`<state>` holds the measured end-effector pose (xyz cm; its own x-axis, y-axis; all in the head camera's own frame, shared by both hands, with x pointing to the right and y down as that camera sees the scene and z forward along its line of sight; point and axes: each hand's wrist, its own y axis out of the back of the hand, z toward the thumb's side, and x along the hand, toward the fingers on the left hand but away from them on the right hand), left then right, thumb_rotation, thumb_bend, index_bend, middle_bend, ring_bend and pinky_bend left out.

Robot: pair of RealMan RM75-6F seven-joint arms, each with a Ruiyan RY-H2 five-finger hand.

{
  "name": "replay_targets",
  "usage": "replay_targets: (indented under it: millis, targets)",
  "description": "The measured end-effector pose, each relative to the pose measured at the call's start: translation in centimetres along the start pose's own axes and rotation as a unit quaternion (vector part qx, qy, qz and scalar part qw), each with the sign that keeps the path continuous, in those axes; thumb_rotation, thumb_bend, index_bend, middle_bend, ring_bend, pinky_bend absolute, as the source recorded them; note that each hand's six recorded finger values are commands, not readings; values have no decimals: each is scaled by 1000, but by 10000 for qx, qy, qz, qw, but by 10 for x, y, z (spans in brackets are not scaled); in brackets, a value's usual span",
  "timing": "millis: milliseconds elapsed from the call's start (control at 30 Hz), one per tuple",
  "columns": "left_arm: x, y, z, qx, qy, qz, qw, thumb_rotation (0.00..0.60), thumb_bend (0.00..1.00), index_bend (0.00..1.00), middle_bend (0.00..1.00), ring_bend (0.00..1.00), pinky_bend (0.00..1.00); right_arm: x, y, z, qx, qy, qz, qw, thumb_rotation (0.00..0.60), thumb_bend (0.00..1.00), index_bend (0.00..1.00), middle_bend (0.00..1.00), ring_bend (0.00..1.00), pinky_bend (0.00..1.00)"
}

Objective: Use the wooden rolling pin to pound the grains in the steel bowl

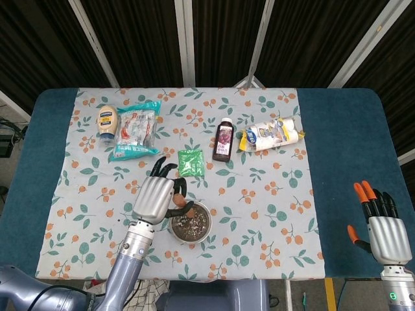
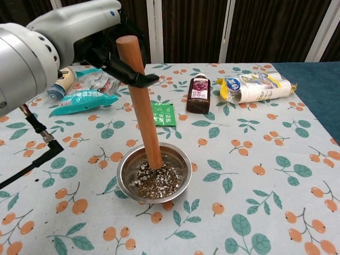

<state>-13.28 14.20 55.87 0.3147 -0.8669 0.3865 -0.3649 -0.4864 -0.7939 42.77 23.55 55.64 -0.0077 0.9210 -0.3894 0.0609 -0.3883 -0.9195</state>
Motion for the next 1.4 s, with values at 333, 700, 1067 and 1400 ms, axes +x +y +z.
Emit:
replay_targets:
  millis: [333,700,1067,1400]
  targets:
    - [-3,-20,-6,15,-68,-201,9998,600,901,668,708,189,0,0,0,0,4,-10,1,10000,600,369,0,0,0,0]
    - [-4,-26,-3,-82,-154,-173,9997,600,901,668,708,189,0,0,1,0,-15,-7,-3,10000,600,368,0,0,0,0]
    - [-4,-7,8,-315,-260,10,9992,600,900,668,708,189,0,0,0,0,-2,-5,3,10000,600,368,0,0,0,0]
    - [-7,-19,4,-242,-212,-161,9994,600,900,668,708,189,0,0,0,0,-7,-8,0,10000,600,369,0,0,0,0]
